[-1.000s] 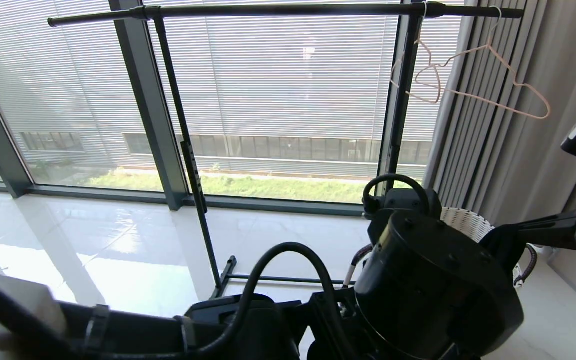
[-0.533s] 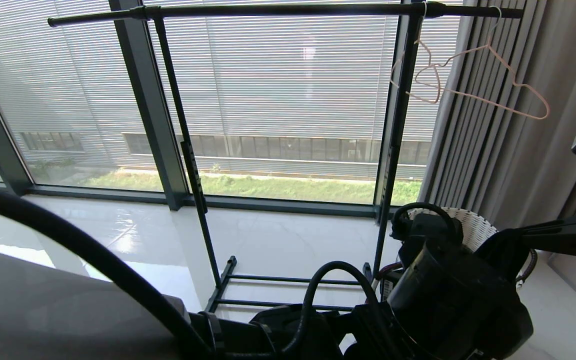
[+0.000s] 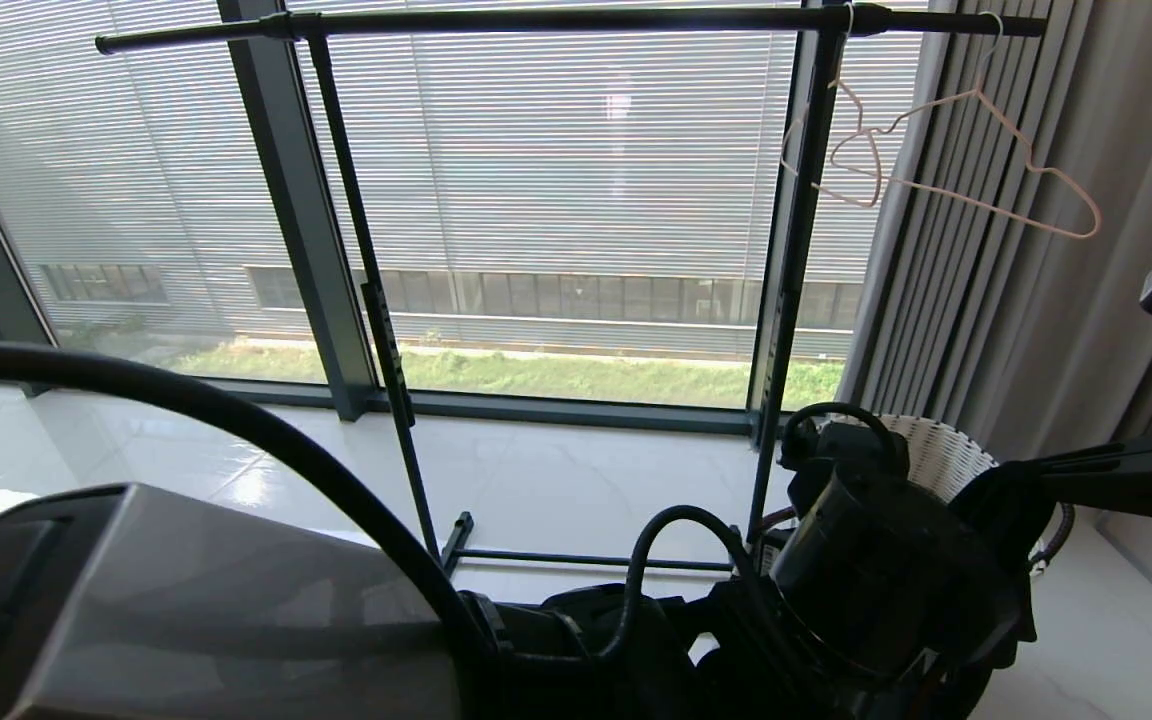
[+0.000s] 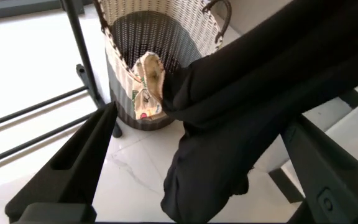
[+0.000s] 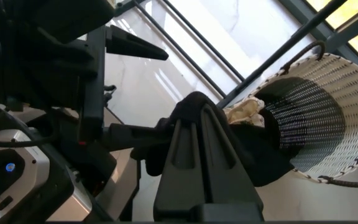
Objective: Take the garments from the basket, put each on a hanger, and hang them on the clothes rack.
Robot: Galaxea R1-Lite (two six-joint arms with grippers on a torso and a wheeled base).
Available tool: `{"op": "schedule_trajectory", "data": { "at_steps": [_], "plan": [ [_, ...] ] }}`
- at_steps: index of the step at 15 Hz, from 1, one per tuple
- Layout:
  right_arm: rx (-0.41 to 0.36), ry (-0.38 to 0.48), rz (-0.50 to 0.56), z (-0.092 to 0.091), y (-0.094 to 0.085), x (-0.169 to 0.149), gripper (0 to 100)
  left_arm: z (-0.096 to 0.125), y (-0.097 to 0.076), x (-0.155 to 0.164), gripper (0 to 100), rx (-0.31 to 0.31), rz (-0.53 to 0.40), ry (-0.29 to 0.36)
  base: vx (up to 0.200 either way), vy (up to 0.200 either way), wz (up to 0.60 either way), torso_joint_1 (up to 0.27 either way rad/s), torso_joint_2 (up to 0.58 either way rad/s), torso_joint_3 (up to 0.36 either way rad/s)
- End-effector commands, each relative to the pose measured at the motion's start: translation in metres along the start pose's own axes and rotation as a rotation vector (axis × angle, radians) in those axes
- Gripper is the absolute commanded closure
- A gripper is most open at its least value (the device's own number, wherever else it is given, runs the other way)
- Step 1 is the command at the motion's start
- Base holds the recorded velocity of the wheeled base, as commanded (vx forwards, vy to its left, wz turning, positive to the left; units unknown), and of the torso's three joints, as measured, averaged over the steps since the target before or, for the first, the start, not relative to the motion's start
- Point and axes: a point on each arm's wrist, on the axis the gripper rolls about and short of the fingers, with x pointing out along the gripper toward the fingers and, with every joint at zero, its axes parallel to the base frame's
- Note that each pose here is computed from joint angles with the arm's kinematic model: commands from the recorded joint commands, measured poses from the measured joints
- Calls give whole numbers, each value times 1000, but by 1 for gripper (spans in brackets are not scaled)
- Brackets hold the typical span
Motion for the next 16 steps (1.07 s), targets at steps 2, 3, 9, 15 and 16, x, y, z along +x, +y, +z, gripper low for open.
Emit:
{"op": "schedule_trajectory", "data": {
  "at_steps": [2, 3, 9, 15, 16],
  "plan": [
    [-14, 1, 18, 1, 3, 1, 100, -11, 7, 11, 0, 13, 27, 32, 0, 0, 0, 0, 0, 0],
    [-23, -1, 28, 2, 5, 2, 100, -21, 9, 17, 0, 46, 37, 60, 0, 0, 0, 0, 0, 0],
    [-27, -5, 16, 2, 6, 0, 100, -43, 26, 19, 0, 110, 79, 139, 0, 0, 0, 0, 0, 0],
    [-24, -5, 16, 2, 6, 0, 100, -44, 26, 18, 100, 111, 100, 138, 0, 0, 0, 0, 0, 0],
    [-18, -2, 15, 1, 6, 0, 100, -45, 28, 17, 100, 111, 140, 129, 0, 0, 0, 0, 0, 0]
  ]
}}
